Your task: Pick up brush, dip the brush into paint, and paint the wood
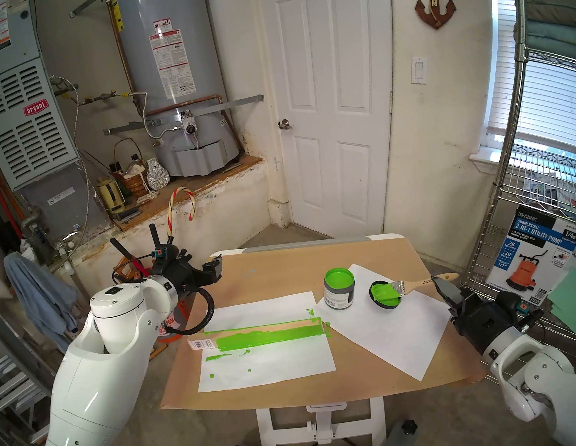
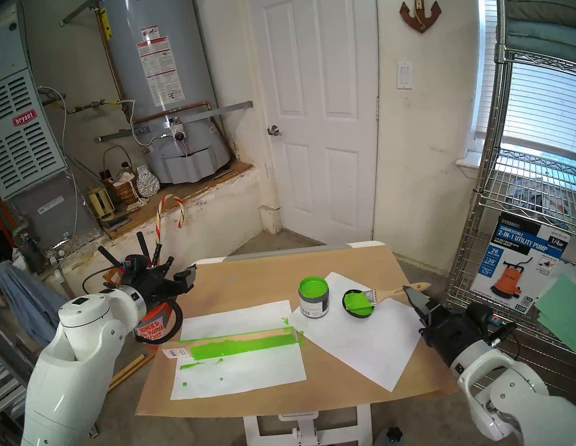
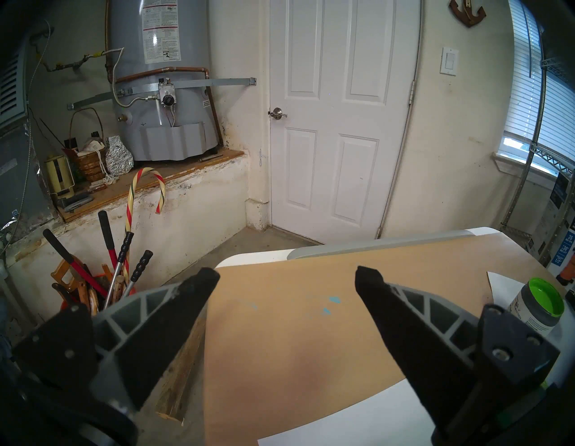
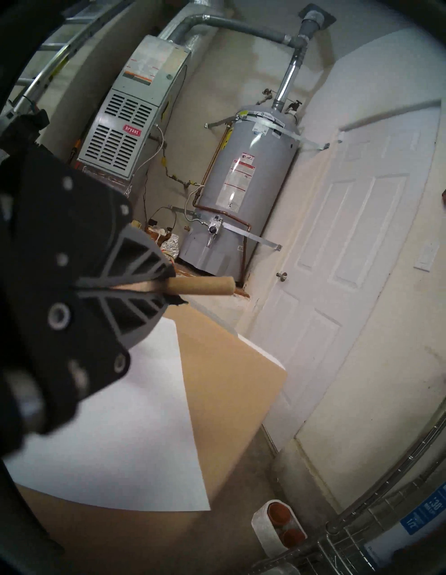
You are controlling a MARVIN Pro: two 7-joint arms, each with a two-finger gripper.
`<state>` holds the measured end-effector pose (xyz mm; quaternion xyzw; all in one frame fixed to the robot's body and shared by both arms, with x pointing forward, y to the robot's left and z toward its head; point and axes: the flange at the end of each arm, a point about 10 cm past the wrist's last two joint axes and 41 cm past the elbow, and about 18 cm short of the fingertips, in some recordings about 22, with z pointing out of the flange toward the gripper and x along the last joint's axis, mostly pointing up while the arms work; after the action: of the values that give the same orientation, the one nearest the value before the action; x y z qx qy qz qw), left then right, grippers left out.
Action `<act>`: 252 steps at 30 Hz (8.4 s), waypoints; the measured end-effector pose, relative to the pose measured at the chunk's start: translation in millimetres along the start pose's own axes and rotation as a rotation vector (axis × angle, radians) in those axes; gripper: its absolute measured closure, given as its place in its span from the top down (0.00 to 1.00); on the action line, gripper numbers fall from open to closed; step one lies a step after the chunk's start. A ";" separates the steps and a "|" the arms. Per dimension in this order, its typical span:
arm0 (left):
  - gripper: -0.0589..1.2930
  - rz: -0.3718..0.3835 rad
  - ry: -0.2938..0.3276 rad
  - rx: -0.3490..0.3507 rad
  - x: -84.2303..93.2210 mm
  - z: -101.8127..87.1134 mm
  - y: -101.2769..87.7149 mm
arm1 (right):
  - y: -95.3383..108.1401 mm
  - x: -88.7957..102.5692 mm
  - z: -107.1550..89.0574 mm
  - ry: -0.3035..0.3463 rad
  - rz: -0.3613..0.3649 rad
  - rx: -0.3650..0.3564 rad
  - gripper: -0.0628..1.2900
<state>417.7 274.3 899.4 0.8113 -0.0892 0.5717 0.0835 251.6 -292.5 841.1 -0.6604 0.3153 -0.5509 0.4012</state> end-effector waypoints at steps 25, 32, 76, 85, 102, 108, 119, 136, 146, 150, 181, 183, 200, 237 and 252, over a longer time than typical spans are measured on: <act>0.97 0.000 0.000 0.000 0.0 0.0 0.0 | 12.8 -5.9 -9.2 0.002 -0.004 -0.032 0.03; 0.97 0.000 0.000 0.000 -0.1 0.0 0.0 | 11.0 -1.2 -9.7 0.019 0.015 -0.020 0.03; 0.97 0.000 -0.001 0.000 -0.3 0.1 0.0 | -169.6 30.2 20.9 -0.280 -0.774 0.384 0.03; 0.97 0.000 -0.001 0.000 -0.3 0.1 0.0 | -166.7 15.2 24.7 -0.330 -0.838 0.365 0.03; 0.97 0.000 -0.001 0.000 -0.3 0.1 0.0 | -161.3 -11.6 32.7 -0.301 -0.895 0.300 0.03; 0.97 0.000 -0.001 0.000 -0.4 0.2 -0.1 | -164.7 -17.7 35.8 -0.280 -0.900 0.300 0.03; 0.97 0.000 -0.001 0.000 -0.5 0.2 -0.1 | -169.1 -25.8 45.4 -0.252 -0.911 0.305 0.03; 0.97 0.000 -0.001 0.000 -0.5 0.2 -0.1 | -150.5 -36.7 82.6 -0.214 -0.941 0.228 0.03; 0.97 0.000 -0.001 0.000 -0.4 0.2 0.0 | -147.7 -49.0 110.1 -0.196 -0.973 0.187 0.03; 0.97 0.000 -0.001 0.000 -0.3 0.1 0.0 | -148.8 -49.5 117.6 -0.190 -0.979 0.176 0.03; 0.97 0.000 0.000 0.000 -0.1 0.0 0.0 | -140.6 -32.7 108.7 -0.176 -0.965 0.172 0.03; 0.97 0.000 0.000 0.000 -0.1 0.0 0.0 | -138.8 -31.8 107.4 -0.177 -0.966 0.170 0.03; 0.97 0.000 0.000 0.000 -0.1 0.0 -0.1 | -124.1 -36.7 98.8 -0.202 -0.975 0.163 0.03; 0.97 0.000 0.000 0.000 -0.1 0.0 0.0 | -109.8 -68.9 114.5 -0.242 -1.096 0.144 0.03; 0.97 0.000 0.000 0.000 -0.1 0.0 0.0 | -123.2 -42.7 99.0 -0.192 -1.051 0.162 0.03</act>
<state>417.7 274.4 899.3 0.8114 -0.0892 0.5716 0.0835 337.2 -178.7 921.9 -0.7435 -0.1389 -0.6372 0.1480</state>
